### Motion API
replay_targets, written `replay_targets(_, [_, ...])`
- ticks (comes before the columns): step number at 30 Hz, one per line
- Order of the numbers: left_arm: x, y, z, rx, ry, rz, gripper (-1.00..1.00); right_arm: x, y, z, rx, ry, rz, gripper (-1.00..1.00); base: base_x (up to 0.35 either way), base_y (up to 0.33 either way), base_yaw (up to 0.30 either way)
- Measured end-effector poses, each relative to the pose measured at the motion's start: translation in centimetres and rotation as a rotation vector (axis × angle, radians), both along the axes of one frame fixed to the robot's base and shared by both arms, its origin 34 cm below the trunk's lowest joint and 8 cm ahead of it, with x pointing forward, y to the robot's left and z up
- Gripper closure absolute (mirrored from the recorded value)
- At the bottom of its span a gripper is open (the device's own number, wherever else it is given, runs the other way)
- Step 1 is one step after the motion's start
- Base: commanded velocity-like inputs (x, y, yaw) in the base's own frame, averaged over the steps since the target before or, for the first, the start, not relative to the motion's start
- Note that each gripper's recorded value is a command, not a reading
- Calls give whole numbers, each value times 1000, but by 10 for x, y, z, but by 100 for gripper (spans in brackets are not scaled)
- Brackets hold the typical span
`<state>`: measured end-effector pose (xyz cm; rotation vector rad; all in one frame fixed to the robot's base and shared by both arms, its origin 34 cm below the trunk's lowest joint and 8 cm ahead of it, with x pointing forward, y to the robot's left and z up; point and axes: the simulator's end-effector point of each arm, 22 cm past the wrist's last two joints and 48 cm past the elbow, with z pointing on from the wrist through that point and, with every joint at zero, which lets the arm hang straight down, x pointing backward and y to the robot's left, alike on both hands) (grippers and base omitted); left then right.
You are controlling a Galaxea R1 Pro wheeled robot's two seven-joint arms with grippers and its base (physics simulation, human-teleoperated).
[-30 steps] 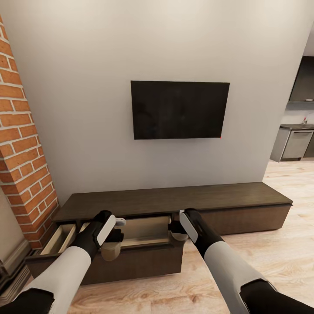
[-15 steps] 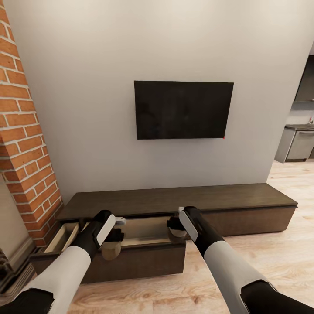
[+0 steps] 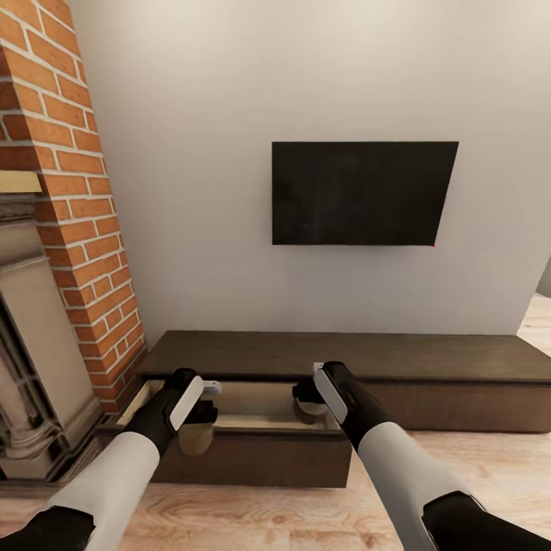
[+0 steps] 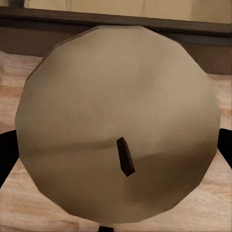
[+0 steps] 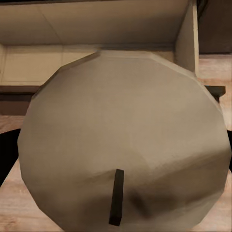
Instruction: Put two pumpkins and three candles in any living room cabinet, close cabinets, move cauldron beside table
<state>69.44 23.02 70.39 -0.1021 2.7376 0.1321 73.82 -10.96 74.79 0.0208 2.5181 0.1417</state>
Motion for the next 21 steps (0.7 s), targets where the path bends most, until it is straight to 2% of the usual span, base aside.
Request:
replay_targets(6, [3, 0, 5, 2, -15, -1, 100, 0, 5, 1, 19, -1, 14, 100, 65, 39, 24])
replay_targets(14, [17, 0, 15, -6, -90, 19, 100, -1, 6, 1, 24, 0, 19, 100, 7, 4, -107])
replay_targets(21, [19, 1, 17, -6, -101, 23, 100, -2, 7, 1, 26, 3, 20, 100, 1, 0, -19])
